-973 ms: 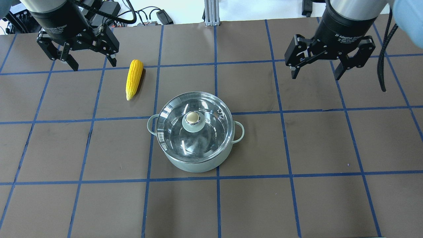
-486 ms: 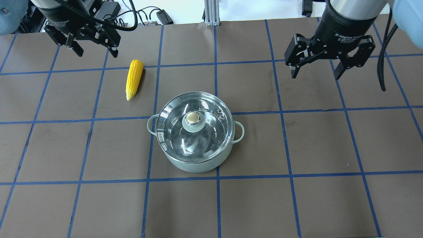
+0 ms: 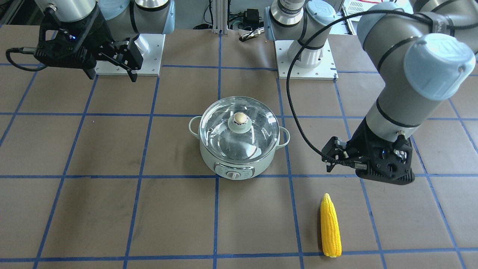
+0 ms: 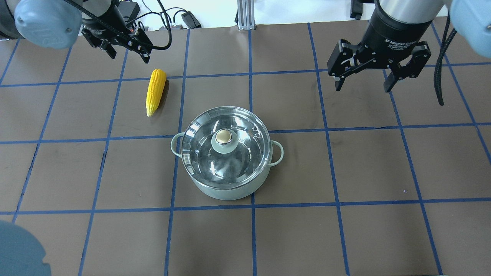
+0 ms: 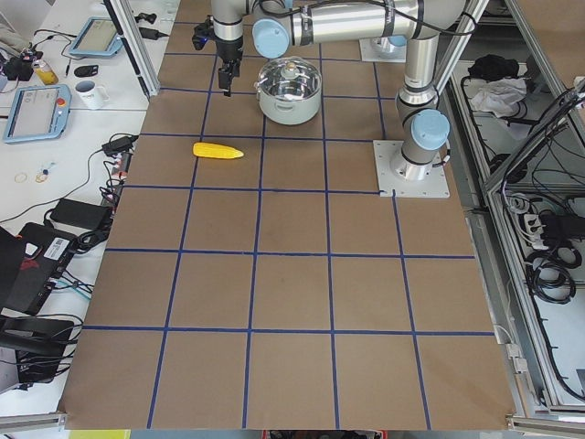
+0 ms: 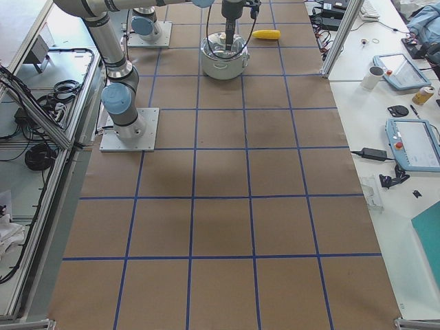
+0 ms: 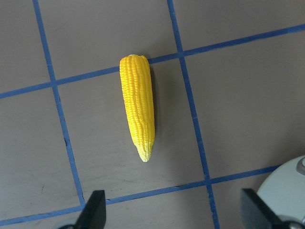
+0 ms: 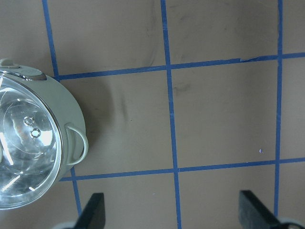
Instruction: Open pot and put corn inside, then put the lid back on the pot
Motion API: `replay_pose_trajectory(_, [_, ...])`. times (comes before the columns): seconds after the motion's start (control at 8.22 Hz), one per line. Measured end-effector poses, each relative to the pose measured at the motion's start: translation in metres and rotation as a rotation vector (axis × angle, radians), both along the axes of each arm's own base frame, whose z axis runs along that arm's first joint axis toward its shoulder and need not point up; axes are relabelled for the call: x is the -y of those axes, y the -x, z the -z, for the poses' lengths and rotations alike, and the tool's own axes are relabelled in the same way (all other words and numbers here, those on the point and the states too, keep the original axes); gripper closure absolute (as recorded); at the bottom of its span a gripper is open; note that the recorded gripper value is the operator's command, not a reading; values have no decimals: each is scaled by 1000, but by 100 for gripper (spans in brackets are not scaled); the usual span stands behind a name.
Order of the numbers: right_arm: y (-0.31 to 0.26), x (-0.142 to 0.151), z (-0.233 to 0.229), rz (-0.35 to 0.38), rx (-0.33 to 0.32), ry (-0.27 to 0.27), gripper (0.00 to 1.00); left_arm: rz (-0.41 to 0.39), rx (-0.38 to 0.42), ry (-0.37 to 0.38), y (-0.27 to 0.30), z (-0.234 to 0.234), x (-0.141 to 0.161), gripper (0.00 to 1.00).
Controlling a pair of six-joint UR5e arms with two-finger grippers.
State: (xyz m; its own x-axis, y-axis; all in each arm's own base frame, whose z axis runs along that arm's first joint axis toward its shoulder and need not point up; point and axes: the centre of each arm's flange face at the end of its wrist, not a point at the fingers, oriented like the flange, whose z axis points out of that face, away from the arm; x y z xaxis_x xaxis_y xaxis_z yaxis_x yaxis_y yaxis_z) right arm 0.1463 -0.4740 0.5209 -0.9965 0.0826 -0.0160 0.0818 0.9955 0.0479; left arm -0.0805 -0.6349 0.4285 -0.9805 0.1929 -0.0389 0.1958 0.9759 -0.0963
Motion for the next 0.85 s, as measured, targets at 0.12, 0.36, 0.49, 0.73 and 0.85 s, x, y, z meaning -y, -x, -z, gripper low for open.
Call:
replay_pose_trajectory(0.12, [-3,4,3,1,2,2,0,-4,0,-2,-5,21,14,0])
replay_pose_trajectory(0.36, [-19,5,6,-7,2,4,0,-23,-7,-23,-20,62,35,0])
replay_pose_trajectory(0.49, [-40,3,8,8,3,20,0,-31,-10,-34,-27,83,45,0])
replay_pose_trajectory(0.73, [-128,2,38,14,0,52,0,-43,-20,-44,-34,127,63,0])
replay_pose_trajectory(0.85, [-177,-1,63,17,-3,64,0,-44,-33,-47,-34,146,70,0])
